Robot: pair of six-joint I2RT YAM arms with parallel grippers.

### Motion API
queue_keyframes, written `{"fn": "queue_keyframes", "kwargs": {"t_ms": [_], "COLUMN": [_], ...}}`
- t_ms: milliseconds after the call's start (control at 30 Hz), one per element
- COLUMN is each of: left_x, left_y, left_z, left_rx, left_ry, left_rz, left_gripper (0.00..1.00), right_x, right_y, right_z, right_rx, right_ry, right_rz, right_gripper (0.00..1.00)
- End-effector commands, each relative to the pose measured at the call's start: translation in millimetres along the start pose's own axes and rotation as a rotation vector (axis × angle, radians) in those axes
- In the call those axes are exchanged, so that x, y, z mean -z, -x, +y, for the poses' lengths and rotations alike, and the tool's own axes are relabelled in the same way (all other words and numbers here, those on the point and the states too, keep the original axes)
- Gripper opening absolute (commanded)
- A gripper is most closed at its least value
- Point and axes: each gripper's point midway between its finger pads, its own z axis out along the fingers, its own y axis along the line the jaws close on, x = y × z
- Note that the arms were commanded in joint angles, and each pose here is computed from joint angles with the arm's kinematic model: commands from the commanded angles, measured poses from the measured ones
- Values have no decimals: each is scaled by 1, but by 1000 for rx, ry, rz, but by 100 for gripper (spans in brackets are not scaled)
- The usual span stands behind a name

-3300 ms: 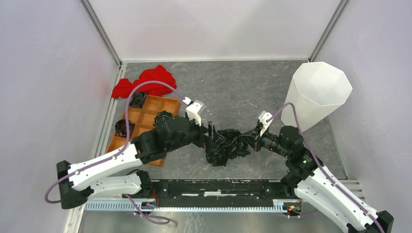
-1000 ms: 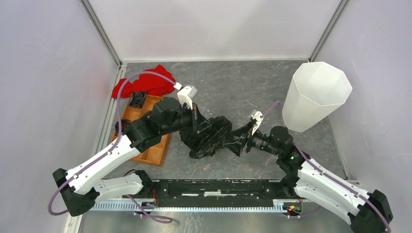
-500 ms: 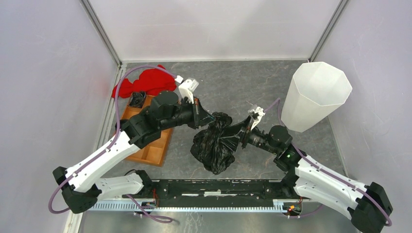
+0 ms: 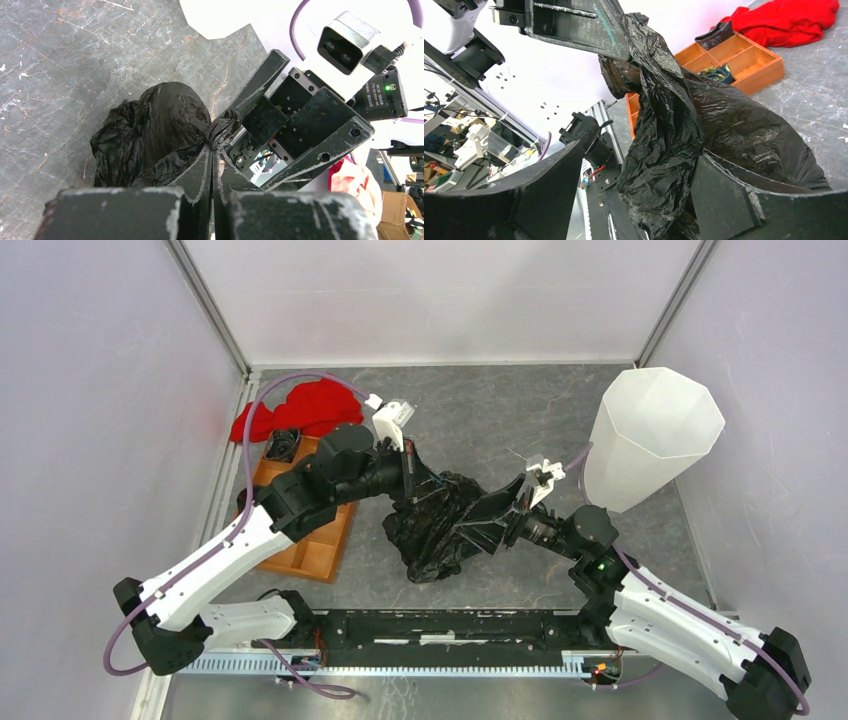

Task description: Put the trash bags into the trash bin

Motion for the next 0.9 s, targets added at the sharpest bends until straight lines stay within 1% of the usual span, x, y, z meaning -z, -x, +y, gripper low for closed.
{"fn": "queue_keyframes", "kwargs": {"t_ms": [0,33,100,167,200,233,300,333,367,400,433,467,500,533,567,600,700,733,800,867], "left_x": [7,8,8,8,9,9,10,10,10,10,10,10,11,11,12,14,16,15,12,8], "left_y": [21,22,24,26,27,27,27,26,24,22,21,19,19,18,17,19,14,12,3,-11], "left_z": [-16,-16,-18,-22,-24,-25,-23,-21,-18,-15,-10,-2,7,18,27,39,58,61,69,81], "left_rx": [-50,-48,-46,-44,-43,-45,-49,-51,-56,-60,-65,-65,-65,-63,-63,-64,-63,-60,-51,-33], "left_ry": [-45,-46,-50,-64,-73,-78,-70,-60,-49,-34,-15,24,67,117,159,217,287,293,308,329], "left_rz": [-56,-59,-64,-63,-64,-66,-66,-64,-61,-54,-54,-55,-62,-70,-78,-96,-108,-106,-92,-65], "left_gripper": [2,2,2,2,2,2,2,2,2,2,3,8,15,25,36,49,80,88,99,100], "right_x": [1,-1,-5,-10,-11,-12,-13,-13,-12,-9,-2,14,30,56,75,93,127,136,153,163], "right_y": [12,13,10,3,1,-1,-2,-3,-6,-6,-2,0,2,-3,-2,-8,-26,-31,-37,-39], "right_z": [9,14,22,22,20,17,9,1,-16,-35,-56,-86,-106,-128,-142,-153,-170,-173,-181,-187], "right_rx": [22,8,-23,-39,-40,-42,-35,-30,-28,-10,18,59,96,146,184,209,250,257,278,305], "right_ry": [42,73,138,161,157,149,110,65,-34,-154,-294,-496,-641,-807,-928,-1016,-1144,-1173,-1246,-1297], "right_rz": [-64,-75,-73,-56,-54,-55,-59,-52,-39,-22,-5,24,51,113,138,173,251,266,286,305], "right_gripper": [77,72,67,64,60,53,33,23,8,1,0,1,0,0,0,0,0,0,0,0]}}
